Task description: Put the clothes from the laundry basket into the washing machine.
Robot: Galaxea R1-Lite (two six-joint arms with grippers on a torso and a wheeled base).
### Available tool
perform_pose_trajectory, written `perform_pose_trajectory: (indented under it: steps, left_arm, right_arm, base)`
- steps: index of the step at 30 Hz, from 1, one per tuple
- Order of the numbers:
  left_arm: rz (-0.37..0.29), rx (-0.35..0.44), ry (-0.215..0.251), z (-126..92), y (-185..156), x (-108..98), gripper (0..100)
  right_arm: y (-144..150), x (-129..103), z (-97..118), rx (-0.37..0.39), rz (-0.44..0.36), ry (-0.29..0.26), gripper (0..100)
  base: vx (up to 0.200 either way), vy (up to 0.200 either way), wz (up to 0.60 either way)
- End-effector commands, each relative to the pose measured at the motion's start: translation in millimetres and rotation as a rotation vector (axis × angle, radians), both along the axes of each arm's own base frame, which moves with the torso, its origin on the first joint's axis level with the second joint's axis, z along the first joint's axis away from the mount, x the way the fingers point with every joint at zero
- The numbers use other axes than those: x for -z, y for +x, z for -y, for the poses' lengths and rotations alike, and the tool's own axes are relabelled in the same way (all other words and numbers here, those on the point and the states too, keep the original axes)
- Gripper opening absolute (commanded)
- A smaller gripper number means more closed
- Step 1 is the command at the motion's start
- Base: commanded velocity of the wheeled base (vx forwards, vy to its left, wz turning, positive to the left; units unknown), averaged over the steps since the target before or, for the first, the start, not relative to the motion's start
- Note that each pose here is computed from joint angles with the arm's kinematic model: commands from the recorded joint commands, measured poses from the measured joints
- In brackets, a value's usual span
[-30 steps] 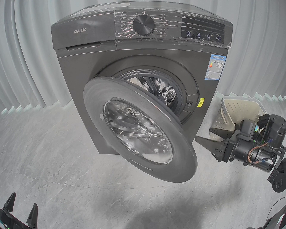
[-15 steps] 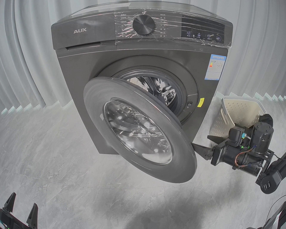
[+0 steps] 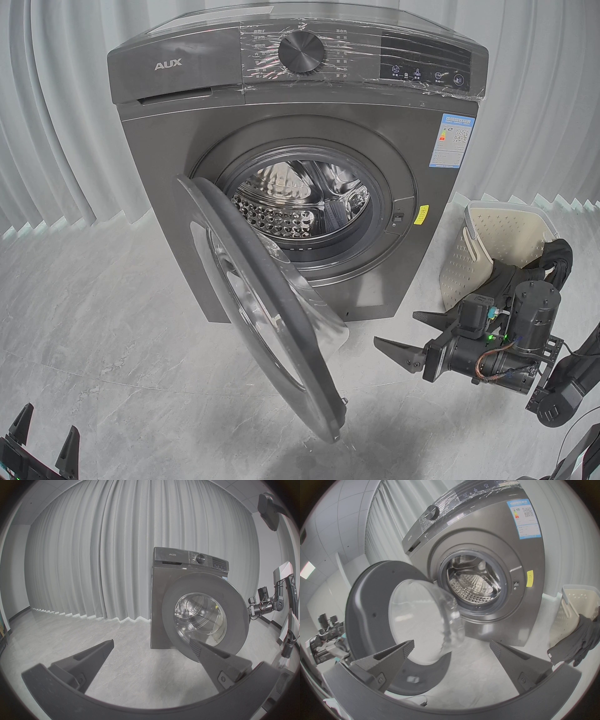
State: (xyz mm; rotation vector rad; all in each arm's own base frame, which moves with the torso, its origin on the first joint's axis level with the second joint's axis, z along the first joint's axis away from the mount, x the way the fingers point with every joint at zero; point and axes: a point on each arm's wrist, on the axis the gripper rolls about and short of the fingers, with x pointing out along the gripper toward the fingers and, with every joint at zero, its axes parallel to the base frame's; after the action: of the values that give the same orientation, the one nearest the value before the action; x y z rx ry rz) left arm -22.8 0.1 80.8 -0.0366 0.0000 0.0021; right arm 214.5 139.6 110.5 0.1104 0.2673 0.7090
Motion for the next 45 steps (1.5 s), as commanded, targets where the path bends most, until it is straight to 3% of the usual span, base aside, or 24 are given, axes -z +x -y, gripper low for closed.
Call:
perform_pose_trajectory:
  steps: [1, 3, 12, 27, 32, 40, 45]
  left_arm:
    - [-0.002, -0.001, 0.000, 0.0, 0.1, 5.3, 100]
    - [-0.002, -0.001, 0.000, 0.0, 0.1, 5.3, 100]
    - [-0.002, -0.001, 0.000, 0.0, 0.1, 5.3, 100]
    - [-0.002, -0.001, -0.002, 0.0, 0.1, 5.3, 100]
    - [-0.002, -0.001, -0.002, 0.0, 0.1, 5.3, 100]
    - [-0.002, -0.001, -0.002, 0.0, 0.1, 5.3, 100]
    - [-0.002, -0.001, 0.000, 0.0, 0.1, 5.3, 100]
  right_arm:
    - [19.5, 2.8, -4.8, 0.097, 0.013, -0.009, 100]
    - [32.7, 8.1, -11.9, 0.152, 0.014, -0.020, 100]
    - [83.5, 42.3, -35.6, 0.249, 0.001, -0.059, 100]
    - [68.1, 71.0, -78.9, 0.108, -0.047, -0.094, 100]
    - [65.0, 63.9, -86.8, 0.073, 0.000, -0.042, 100]
    - [73.1, 57.9, -89.8, 0.057, 0.026, -0.015, 100]
    - [84.5, 61.7, -99.0, 0.027, 0.031, -0.009, 100]
  base:
    - [0.000, 0.000, 0.00]
    - [0.000, 0.000, 0.00]
    - [0.000, 0.000, 0.00]
    - [0.000, 0.000, 0.00]
    - [0.000, 0.000, 0.00]
    - [0.000, 0.000, 0.00]
    - [-0.200, 0.000, 0.00]
